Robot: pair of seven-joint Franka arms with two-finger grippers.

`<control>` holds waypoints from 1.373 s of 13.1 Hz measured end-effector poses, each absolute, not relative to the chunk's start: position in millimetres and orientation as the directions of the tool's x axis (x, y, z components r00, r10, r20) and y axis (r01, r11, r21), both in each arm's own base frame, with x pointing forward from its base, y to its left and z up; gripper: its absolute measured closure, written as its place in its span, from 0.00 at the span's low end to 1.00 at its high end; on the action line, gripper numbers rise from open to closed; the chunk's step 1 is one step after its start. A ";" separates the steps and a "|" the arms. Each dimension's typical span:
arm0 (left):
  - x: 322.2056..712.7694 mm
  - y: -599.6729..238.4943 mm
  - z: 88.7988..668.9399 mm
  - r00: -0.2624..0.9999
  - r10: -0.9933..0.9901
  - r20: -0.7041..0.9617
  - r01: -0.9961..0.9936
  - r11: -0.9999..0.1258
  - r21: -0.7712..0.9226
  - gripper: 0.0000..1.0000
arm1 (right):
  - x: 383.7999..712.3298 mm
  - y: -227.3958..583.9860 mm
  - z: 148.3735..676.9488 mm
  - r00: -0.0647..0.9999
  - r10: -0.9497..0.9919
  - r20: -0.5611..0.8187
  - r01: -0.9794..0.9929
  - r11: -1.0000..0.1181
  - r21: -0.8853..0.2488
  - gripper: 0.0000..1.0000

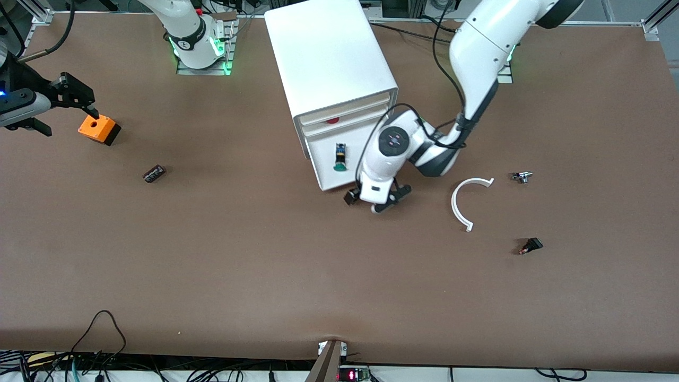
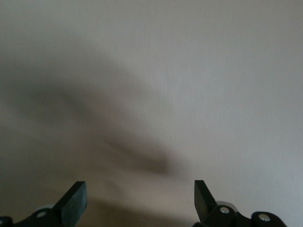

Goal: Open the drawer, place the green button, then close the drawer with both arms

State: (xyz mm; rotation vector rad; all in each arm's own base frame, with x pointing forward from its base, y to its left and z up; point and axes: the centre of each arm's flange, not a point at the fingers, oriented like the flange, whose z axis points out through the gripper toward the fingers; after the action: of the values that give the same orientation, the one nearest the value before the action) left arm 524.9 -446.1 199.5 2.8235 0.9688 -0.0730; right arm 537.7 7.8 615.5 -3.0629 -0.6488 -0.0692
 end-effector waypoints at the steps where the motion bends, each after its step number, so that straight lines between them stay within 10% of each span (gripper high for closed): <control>1: 513.3 -458.9 202.1 0.783 0.612 -0.109 0.622 -0.773 0.124 0.00 | 537.8 8.0 616.5 0.913 0.406 0.047 0.406 -0.914 0.002 0.00; 18: 438.4 -504.9 210.2 0.887 0.408 -0.216 0.419 -0.908 0.003 0.00 | 554.7 7.6 620.2 0.957 0.281 0.077 0.281 -0.960 0.015 0.00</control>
State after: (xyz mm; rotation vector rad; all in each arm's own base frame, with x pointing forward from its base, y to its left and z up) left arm 438.4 -504.9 210.2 3.0034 0.6585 -0.3273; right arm 554.7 7.6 620.2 -3.1115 -0.4471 -0.1227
